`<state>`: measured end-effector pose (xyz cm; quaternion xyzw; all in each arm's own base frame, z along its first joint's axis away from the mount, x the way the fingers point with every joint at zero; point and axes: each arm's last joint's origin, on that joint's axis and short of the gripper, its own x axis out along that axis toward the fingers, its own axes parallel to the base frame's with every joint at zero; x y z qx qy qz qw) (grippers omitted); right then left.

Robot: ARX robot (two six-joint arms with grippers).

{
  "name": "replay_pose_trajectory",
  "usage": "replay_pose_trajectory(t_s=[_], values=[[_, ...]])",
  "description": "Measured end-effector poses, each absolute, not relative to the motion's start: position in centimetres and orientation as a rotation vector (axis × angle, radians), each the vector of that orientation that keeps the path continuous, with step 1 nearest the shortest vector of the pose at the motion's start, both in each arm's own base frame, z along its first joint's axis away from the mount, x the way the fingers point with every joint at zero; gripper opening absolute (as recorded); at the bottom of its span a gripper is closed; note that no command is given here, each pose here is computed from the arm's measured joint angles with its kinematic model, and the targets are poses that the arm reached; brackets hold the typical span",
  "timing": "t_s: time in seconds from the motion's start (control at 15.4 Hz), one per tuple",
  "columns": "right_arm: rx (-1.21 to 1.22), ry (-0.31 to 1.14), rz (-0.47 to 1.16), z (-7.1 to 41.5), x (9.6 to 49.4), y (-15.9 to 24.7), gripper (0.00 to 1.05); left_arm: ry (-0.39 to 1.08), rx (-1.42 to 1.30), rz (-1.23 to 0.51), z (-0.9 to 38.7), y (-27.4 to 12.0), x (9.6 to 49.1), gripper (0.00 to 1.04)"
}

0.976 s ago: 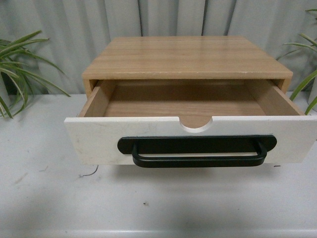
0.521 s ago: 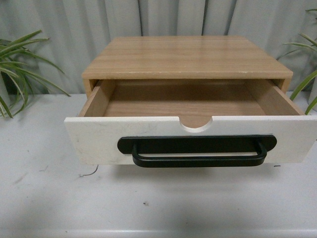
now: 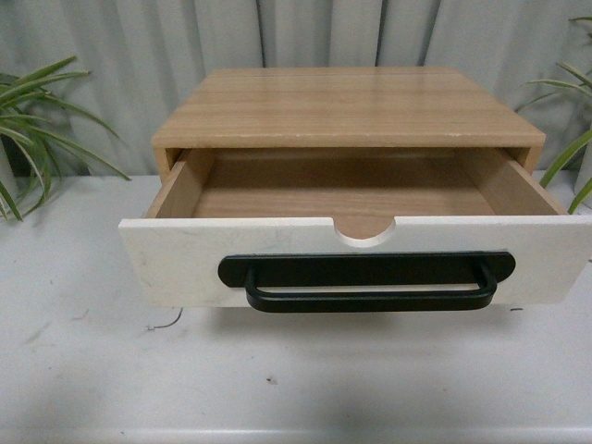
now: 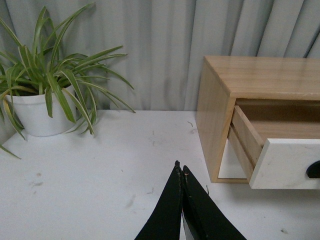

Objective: Pull drawer

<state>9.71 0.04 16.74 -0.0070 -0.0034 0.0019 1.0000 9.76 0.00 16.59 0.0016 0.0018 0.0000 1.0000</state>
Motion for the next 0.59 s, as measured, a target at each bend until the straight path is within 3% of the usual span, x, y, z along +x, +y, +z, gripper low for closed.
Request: replay_pose_trajectory(t_s=[0.26,0.33,0.59], values=[[-0.014,-0.006,0.004,16.74,9.71,0.04,0.07,0.003,0.002,0.0,16.6,0.0,9.76,0.07],[-0.014,-0.006,0.004,16.74,9.71,0.04,0.15,0.002,0.002,0.0,16.6,0.0,9.76,0.14],[-0.014,-0.006,0.004,16.74,9.71,0.04,0.62,0.002,0.002,0.0,16.6,0.0,9.76,0.61]])
